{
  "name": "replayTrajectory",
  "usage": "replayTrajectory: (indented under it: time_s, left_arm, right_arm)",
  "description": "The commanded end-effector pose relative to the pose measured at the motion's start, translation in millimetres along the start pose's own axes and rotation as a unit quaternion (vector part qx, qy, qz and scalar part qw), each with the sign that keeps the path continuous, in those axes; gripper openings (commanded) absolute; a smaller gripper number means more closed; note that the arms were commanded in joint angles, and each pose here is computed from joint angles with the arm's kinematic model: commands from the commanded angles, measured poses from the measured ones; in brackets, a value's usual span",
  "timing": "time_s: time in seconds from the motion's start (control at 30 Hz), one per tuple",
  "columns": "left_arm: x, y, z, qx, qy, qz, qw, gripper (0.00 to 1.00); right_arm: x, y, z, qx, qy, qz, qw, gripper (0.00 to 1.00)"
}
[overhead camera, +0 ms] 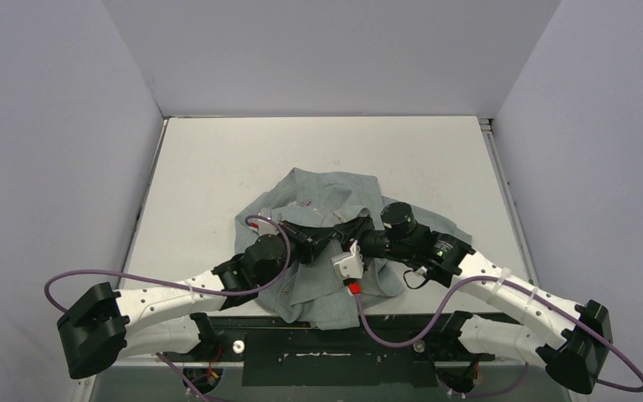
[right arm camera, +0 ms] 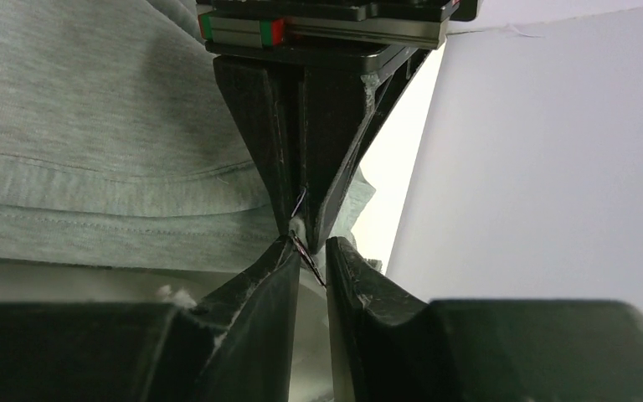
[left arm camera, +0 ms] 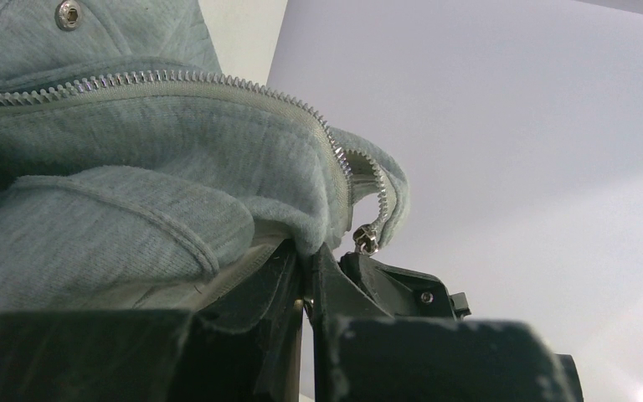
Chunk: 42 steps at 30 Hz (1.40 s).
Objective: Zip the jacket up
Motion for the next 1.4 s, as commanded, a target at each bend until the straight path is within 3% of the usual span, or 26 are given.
replayTrajectory:
  time_s: [0.0, 0.47, 0.97, 1.37]
  left_arm:
    - [-0.8, 3.4, -15.9, -0.013, 0.033, 0.013, 0.999, 0.00]
    - [-1.1, 2.3, -12.0, -0.012, 0.030, 0.011, 0.999, 0.00]
    - [-1.4, 2.5, -9.1, 0.008, 0.023, 0.011, 1.000, 0.00]
    - [-1.3, 3.7, -12.2, 0.048, 0.014, 0.013, 0.999, 0.00]
  right_arm:
    - [-2.2, -10.5, -15.7, -0.013, 0.014, -0.016, 1.000, 0.18]
    - [-6.8, -13.0, -16.0, 0.015, 0.003, -0.016, 1.000, 0.00]
    - [-10.3, -13.1, -29.4, 0.137, 0.047, -0.093, 0.985, 0.00]
    - [-2.2, -7.4, -40.4, 0.261, 0.046, -0.083, 0.961, 0.00]
Point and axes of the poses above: each gripper's point midway between its finger pads, its own x axis out along the fingers, its own z axis along the line the jaws close on, y = z × x, the point moved 9 cm from there along -x, back along the fingers, and after that the axes turned 3 degrees about x, right-handed, at the moved point
